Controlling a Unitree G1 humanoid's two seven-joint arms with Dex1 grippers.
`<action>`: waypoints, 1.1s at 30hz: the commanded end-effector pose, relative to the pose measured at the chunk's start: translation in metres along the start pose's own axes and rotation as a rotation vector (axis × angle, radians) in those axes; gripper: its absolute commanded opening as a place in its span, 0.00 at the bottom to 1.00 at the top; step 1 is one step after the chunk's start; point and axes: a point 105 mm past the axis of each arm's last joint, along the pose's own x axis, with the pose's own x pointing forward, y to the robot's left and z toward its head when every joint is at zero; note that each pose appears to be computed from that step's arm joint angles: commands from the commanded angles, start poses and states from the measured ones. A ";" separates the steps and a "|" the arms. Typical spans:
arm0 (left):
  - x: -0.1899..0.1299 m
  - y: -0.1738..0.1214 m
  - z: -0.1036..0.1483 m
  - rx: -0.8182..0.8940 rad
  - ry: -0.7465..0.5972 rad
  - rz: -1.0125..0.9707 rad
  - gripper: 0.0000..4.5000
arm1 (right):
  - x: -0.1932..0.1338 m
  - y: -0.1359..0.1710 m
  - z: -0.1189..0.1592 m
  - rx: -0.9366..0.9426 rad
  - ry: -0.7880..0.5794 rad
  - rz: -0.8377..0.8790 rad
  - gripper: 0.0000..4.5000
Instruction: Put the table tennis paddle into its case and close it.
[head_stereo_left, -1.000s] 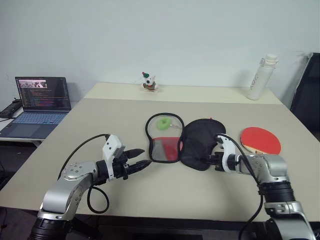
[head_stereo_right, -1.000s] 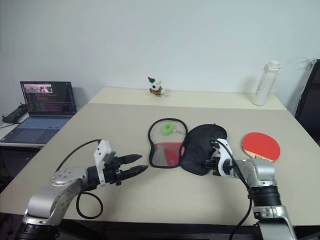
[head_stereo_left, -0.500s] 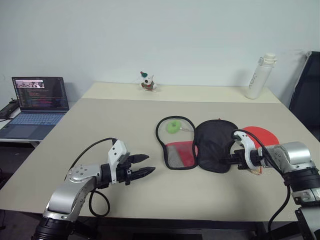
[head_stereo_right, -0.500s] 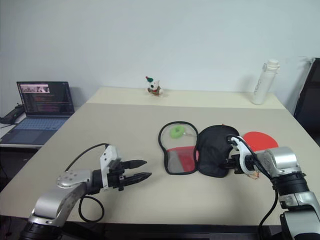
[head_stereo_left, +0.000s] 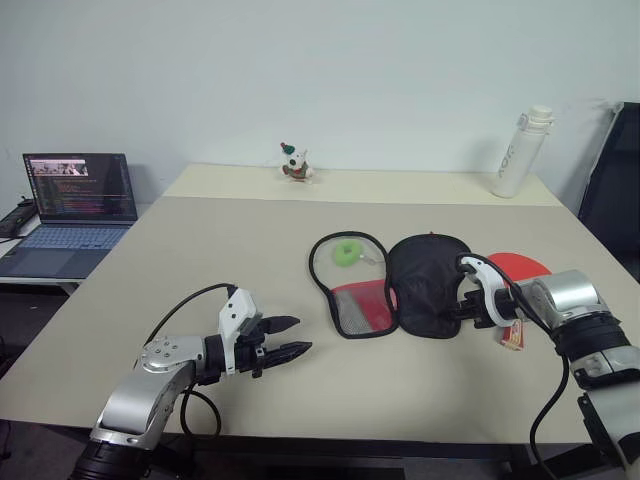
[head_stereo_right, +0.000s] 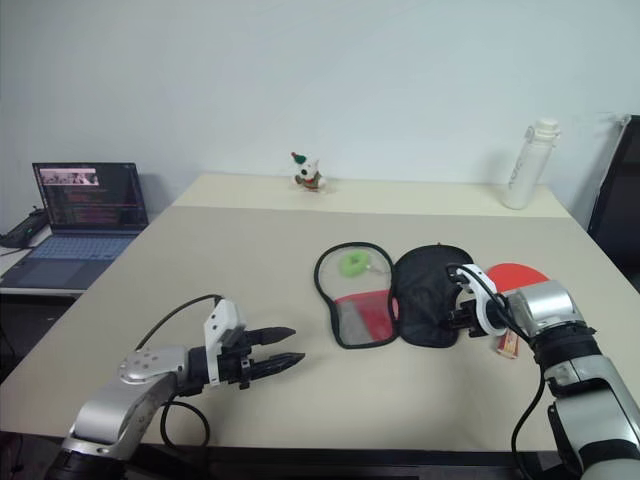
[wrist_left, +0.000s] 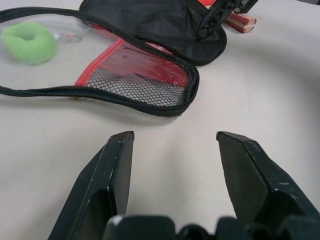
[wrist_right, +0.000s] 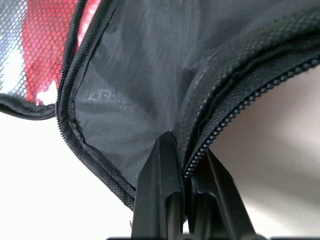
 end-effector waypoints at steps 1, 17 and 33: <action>0.003 -0.005 0.012 0.037 -0.027 -0.012 0.64 | -0.012 -0.007 0.014 -0.031 -0.044 -0.037 0.31; 0.018 -0.017 0.052 0.092 -0.075 -0.146 0.64 | -0.091 -0.045 0.033 0.010 -0.286 -0.296 0.99; 0.033 -0.032 0.075 0.169 -0.093 -0.338 0.64 | -0.074 -0.052 -0.023 0.289 -0.408 -0.749 0.99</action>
